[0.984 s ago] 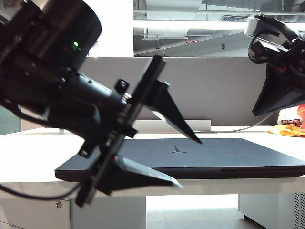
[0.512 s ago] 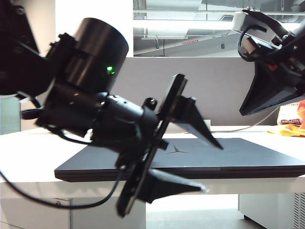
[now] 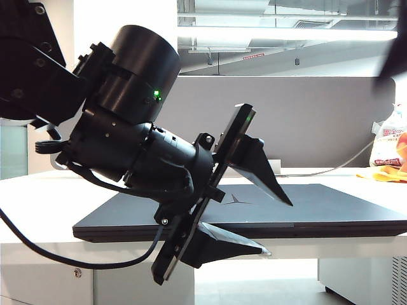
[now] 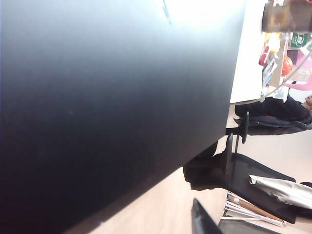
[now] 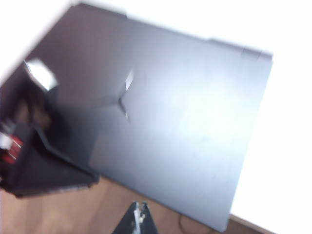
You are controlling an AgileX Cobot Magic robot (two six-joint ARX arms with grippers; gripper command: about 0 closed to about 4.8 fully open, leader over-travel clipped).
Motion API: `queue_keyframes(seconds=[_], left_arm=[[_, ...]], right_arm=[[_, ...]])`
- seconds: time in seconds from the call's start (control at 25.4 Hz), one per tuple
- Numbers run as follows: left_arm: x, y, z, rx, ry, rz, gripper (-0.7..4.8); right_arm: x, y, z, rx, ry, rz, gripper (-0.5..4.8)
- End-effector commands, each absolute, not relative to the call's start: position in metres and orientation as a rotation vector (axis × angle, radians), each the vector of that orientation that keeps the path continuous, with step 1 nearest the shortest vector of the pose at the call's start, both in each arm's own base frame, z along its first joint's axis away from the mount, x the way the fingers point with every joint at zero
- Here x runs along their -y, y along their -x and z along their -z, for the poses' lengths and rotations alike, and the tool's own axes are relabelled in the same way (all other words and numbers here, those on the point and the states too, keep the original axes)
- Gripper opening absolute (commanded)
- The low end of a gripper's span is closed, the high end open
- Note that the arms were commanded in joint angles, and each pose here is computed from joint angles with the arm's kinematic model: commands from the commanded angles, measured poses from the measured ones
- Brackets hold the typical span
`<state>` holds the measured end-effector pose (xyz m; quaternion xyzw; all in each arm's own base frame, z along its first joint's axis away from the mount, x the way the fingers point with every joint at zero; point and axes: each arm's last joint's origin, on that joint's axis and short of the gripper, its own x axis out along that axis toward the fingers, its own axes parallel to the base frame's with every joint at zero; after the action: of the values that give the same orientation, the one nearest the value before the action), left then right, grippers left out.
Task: Open the lid of the laptop and use the keypad to enter the password "123".
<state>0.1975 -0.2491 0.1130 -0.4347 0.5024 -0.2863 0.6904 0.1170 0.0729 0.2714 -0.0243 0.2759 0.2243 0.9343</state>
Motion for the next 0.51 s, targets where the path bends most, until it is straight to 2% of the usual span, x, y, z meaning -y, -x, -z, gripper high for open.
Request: queue_keyframes(seconds=[0.04,0.08,0.16,0.24,0.51], left_arm=[[0.249,-0.198,-0.113,-1.092,0.952,0.628,2.68],[0.249,-0.199,-0.113,-1.083,0.950,0.622,2.67],[0.248,-0.199,-0.113,-1.064,0.946,0.606,2.08],[0.248,-0.200,-0.113,-1.042,0.942,0.593,1.77],[0.250,-0.202,-0.116,-0.969,0.901,0.583,1.76]], right_arm=[[-0.057,-0.093,-0.280,-0.591,0.003,-0.414,-0.06],[-0.054,-0.088,-0.280,-0.606,-0.001,-0.406,-0.05],[-0.048,-0.077,-0.279,-0.614,0.000,-0.414,-0.05],[-0.045,-0.070,-0.279,-0.614,-0.022,-0.423,-0.06],[-0.044,-0.064,-0.277,-0.635,-0.005,-0.459,-0.05]])
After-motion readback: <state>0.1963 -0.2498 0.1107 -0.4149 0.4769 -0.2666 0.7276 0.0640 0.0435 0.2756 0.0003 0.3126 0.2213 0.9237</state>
